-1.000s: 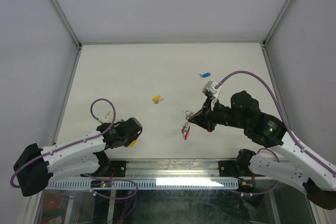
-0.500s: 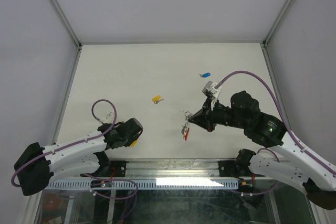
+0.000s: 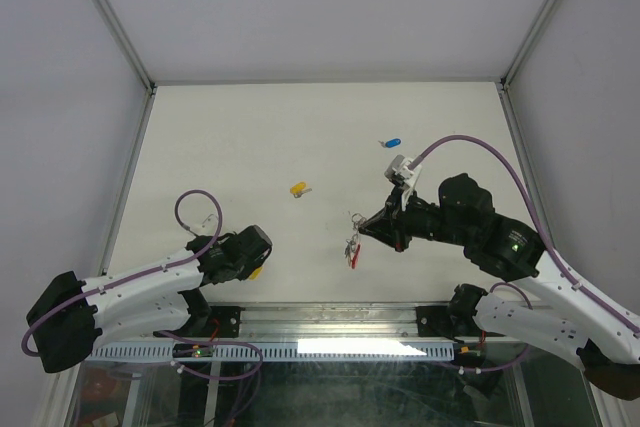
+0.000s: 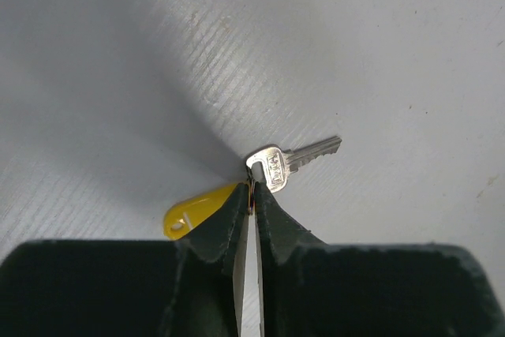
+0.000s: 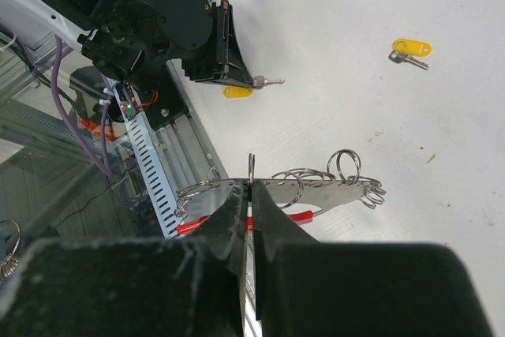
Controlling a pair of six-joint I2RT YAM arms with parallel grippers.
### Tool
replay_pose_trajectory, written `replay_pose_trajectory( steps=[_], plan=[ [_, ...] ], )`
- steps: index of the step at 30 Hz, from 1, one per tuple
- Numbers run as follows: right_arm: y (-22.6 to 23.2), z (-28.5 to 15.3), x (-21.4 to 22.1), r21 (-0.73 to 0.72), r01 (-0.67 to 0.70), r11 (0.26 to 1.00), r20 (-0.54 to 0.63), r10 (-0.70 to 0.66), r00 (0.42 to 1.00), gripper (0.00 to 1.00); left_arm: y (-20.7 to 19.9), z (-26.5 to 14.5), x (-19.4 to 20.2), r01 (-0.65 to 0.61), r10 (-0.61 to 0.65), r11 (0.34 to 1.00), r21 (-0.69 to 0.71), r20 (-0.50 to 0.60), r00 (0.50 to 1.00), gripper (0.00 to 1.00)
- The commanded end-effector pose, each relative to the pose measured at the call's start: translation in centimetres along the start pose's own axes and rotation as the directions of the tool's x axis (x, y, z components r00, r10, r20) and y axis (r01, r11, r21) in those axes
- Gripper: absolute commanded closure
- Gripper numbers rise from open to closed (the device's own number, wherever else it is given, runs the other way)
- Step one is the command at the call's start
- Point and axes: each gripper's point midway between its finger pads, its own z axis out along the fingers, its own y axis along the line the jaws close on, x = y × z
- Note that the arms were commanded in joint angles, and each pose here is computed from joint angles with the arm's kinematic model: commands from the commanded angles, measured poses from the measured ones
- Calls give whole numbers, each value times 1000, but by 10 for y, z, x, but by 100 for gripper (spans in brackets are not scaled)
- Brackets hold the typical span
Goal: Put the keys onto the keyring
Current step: Pick up the key from the center of the board.
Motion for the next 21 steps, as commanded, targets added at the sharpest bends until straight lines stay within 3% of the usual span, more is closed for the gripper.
replay_pose_trajectory(
  steps=[1, 7, 12, 17, 21],
  plan=[
    [10, -2, -21, -40, 20, 999, 83, -16, 996, 100, -3, 1, -5, -1, 1, 1000, 20, 26, 1000, 97],
    [10, -4, -22, -36, 22, 999, 89, -19, 996, 100, -13, -5, -11, -45, 42, 997, 63, 45, 998, 100],
    [13, -6, -22, -51, 39, 998, 74, -35, 997, 100, -44, -20, -17, -146, 133, 970, 192, 78, 988, 100],
    [13, -2, -19, -62, 42, 997, 40, -40, 998, 100, -87, -51, -24, -347, 320, 886, 306, 136, 937, 100],
    [17, -1, -24, -78, 44, 996, 62, -39, 997, 100, -128, -86, -28, -500, 455, 763, 409, 210, 866, 100]
  ],
)
